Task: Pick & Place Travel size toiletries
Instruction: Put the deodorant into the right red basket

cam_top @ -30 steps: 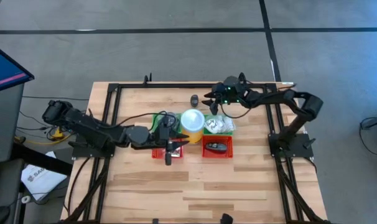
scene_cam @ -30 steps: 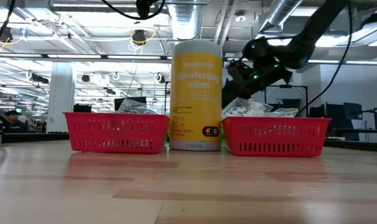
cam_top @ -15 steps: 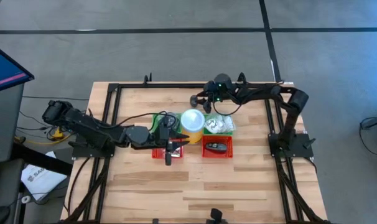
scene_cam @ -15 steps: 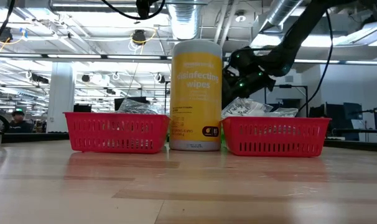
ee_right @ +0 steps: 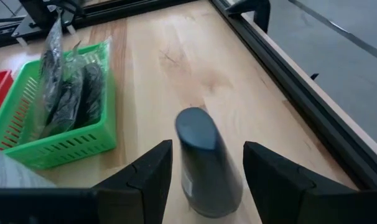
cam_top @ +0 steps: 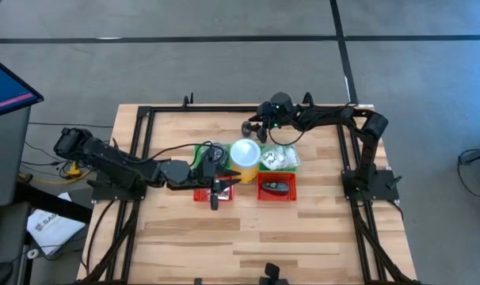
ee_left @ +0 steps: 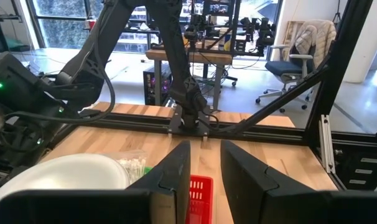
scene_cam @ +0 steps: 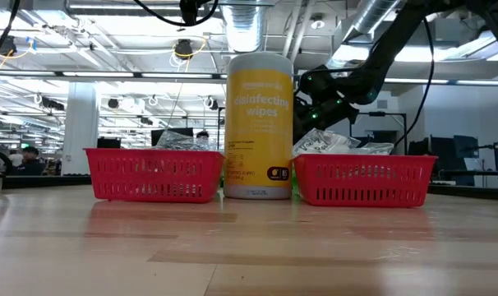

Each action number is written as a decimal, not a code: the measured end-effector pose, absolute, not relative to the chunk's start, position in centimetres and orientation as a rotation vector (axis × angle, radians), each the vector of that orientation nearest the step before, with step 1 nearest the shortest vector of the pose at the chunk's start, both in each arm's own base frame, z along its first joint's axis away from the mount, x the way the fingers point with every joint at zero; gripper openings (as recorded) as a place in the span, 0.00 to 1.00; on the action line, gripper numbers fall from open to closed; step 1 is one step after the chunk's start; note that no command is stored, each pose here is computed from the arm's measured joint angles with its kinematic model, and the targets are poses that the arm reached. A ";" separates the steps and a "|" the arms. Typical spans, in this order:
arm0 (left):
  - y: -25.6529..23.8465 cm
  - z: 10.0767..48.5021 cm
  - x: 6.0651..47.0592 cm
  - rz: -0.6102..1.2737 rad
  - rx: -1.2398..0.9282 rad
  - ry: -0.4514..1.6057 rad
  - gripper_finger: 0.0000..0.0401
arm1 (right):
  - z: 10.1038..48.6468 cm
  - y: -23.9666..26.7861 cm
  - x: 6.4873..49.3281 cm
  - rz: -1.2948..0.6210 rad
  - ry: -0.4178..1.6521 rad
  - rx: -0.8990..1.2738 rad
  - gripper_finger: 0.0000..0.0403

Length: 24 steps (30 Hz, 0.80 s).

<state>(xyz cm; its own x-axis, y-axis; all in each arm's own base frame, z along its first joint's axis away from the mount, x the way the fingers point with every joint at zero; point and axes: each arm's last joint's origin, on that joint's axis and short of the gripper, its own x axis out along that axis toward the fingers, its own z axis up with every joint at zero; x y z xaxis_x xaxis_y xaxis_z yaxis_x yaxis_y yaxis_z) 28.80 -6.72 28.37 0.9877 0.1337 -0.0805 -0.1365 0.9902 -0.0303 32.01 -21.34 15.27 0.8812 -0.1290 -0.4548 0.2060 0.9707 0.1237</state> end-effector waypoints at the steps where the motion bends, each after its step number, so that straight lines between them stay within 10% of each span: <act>1: -6.7 28.4 28.8 0.136 -0.036 0.078 0.20 | 15.3 -21.3 32.0 -0.175 0.461 0.171 0.46; 24: -6.7 28.4 28.8 0.132 -0.036 0.078 0.20 | 14.9 -22.1 34.8 -0.142 0.547 0.206 0.34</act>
